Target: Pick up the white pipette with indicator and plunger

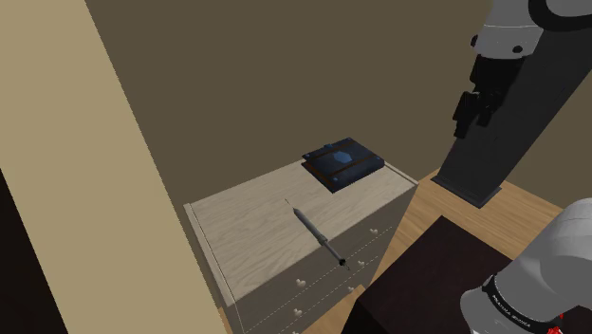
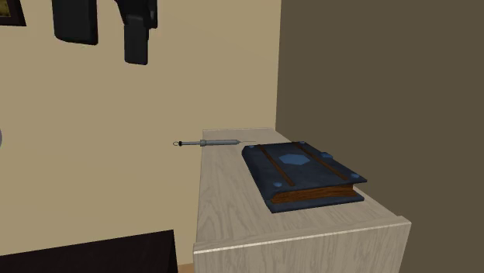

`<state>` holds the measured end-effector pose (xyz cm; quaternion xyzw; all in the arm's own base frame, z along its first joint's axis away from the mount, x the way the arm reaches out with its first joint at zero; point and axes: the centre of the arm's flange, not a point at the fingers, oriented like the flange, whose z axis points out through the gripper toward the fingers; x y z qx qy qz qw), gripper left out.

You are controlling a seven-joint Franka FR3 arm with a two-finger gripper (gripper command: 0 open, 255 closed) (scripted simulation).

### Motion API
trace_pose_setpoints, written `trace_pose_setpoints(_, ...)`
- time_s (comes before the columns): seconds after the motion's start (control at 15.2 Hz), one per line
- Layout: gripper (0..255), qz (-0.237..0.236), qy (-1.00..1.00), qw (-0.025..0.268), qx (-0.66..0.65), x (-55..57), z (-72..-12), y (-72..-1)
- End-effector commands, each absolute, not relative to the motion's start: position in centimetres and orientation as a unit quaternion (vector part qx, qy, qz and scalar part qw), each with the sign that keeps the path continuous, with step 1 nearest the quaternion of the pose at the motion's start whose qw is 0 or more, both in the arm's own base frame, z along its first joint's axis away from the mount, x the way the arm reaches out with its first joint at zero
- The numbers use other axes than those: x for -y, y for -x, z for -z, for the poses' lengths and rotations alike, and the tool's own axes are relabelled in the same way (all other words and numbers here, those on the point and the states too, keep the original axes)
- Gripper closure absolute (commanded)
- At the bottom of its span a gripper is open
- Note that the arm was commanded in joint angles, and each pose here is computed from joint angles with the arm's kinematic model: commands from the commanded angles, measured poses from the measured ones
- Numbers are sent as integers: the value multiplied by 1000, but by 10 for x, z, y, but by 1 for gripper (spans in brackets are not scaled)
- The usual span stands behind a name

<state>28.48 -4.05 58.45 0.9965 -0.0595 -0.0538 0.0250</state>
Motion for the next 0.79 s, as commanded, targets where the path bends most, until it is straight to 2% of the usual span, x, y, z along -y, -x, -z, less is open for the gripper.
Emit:
trace_pose_setpoints(0.0,0,54,-996,25,60,40,-585,-285)
trace_pose_setpoints(0.73,0,50,-997,8,51,-80,-526,-328)
